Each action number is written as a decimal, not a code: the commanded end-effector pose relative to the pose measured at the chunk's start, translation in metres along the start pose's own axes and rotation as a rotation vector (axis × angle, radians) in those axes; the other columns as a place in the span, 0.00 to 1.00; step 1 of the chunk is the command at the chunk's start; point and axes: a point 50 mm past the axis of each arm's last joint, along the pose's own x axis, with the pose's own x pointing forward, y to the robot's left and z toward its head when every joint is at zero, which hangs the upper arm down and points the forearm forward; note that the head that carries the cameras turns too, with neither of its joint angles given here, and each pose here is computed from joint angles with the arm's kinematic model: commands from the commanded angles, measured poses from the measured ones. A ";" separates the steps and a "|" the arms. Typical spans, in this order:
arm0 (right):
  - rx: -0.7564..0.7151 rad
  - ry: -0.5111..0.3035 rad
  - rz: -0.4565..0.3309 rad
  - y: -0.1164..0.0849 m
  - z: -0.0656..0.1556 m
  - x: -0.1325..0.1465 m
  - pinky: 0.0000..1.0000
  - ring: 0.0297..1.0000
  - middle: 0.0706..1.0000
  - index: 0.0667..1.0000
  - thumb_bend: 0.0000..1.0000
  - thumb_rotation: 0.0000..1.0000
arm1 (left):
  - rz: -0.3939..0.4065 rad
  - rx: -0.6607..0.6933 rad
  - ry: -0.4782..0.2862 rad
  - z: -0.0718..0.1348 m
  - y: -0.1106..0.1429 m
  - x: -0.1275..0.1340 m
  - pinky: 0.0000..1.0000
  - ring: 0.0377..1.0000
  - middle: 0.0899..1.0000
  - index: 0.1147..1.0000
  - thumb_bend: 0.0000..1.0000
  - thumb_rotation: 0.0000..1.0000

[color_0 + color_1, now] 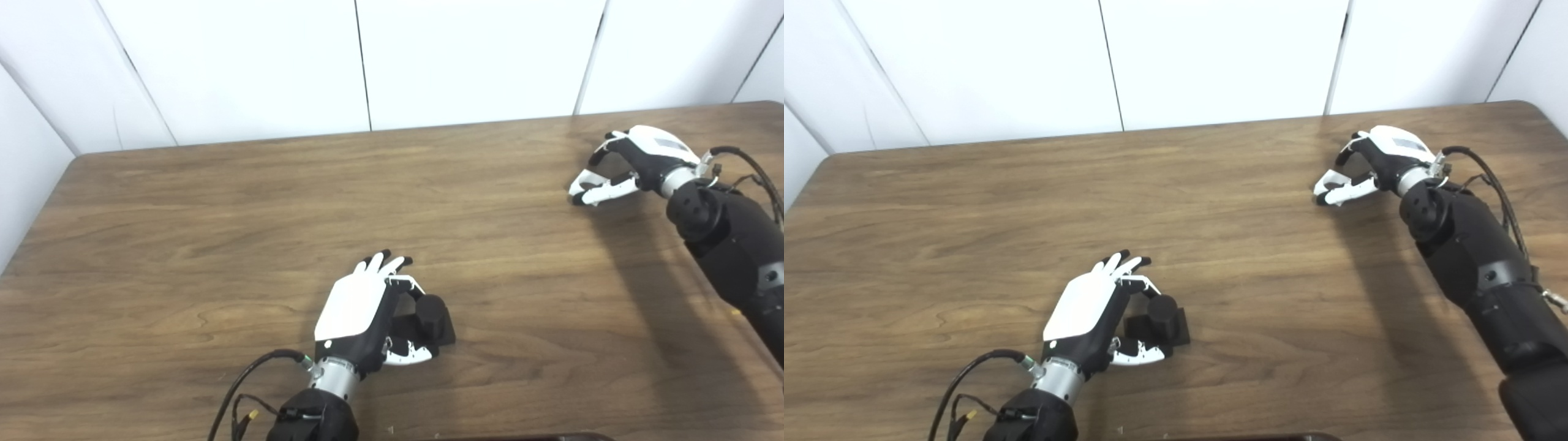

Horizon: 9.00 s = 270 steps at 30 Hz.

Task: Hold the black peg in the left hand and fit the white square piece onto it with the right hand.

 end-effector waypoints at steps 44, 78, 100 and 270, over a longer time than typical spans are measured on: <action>-0.032 -0.029 -0.035 -0.010 -0.005 0.004 1.00 1.00 0.98 0.45 0.52 0.16 | 0.039 -0.021 -0.009 0.004 0.005 0.002 1.00 1.00 0.91 0.42 0.52 0.06; 0.011 -0.120 -0.096 -0.025 0.012 -0.013 1.00 1.00 0.98 0.45 0.52 0.15 | 0.043 -0.020 -0.003 0.003 0.004 0.005 1.00 1.00 0.92 0.42 0.52 0.06; 0.000 -0.306 -0.132 -0.035 0.055 -0.055 1.00 1.00 0.97 0.46 0.52 0.16 | 0.044 -0.008 -0.008 0.006 0.002 0.008 1.00 1.00 0.92 0.43 0.52 0.06; -0.024 -0.780 0.181 0.006 0.176 -0.161 1.00 1.00 0.97 0.46 0.52 0.16 | 0.089 -0.033 -0.042 0.036 0.008 0.021 1.00 1.00 0.91 0.43 0.52 0.06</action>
